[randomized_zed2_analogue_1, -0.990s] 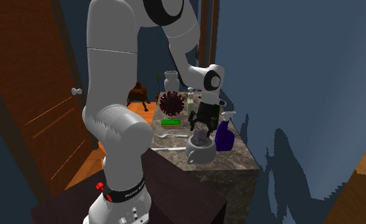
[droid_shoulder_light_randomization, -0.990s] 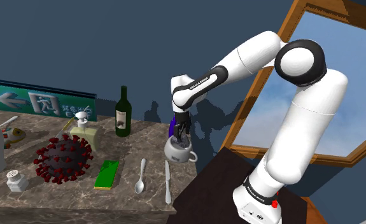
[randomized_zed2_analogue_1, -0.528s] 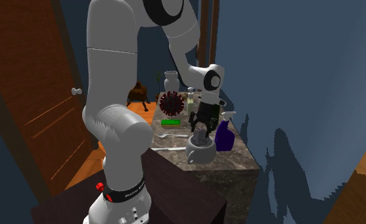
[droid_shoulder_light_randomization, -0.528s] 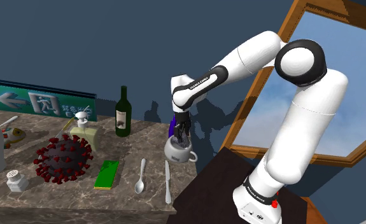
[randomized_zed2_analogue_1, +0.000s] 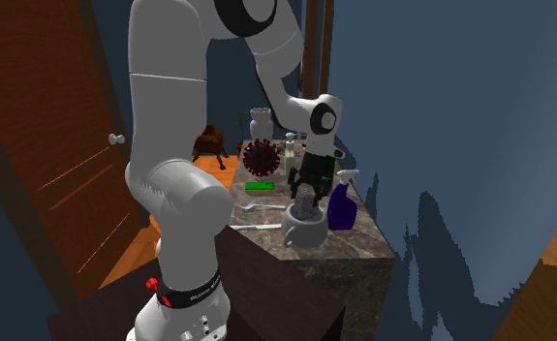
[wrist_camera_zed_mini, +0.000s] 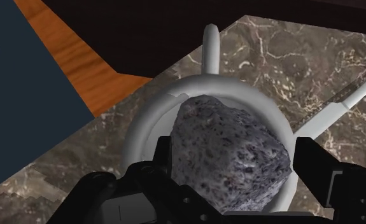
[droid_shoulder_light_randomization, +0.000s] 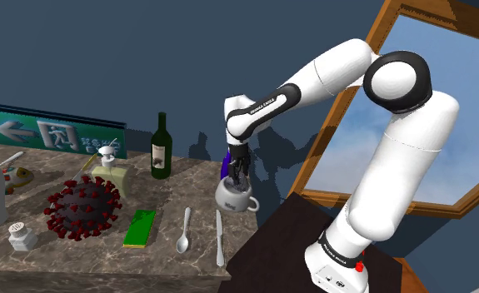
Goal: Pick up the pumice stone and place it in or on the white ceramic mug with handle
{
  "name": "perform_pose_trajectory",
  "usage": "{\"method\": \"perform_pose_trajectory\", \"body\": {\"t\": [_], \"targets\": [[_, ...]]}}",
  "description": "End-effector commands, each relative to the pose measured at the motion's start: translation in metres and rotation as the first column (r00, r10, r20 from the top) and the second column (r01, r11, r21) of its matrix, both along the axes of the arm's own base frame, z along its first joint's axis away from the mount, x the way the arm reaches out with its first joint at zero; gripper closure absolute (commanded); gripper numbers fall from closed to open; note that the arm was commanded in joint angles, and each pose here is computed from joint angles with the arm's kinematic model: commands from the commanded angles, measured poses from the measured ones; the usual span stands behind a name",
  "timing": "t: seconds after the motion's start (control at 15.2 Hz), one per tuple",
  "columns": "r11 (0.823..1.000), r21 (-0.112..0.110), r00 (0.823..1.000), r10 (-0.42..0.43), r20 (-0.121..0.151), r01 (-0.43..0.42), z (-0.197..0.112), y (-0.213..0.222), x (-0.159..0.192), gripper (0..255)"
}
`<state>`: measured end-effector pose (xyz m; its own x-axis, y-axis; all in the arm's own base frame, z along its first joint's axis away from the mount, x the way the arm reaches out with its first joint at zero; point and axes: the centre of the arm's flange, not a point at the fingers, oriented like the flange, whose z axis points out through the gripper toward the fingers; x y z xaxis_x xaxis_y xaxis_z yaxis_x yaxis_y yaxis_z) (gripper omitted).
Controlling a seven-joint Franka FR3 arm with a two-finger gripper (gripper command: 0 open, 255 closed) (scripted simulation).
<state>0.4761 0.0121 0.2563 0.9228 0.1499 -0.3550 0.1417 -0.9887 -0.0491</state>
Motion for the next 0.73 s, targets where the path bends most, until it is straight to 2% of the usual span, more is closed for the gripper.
{"method": "perform_pose_trajectory", "body": {"t": [0.0,0.66], "targets": [[1.000,0.000,1.000,0.000,0.001,0.000,0.010,0.000,0.000,255],[1.000,0.000,1.000,0.000,0.001,0.000,0.063,0.000,0.000,255]]}}
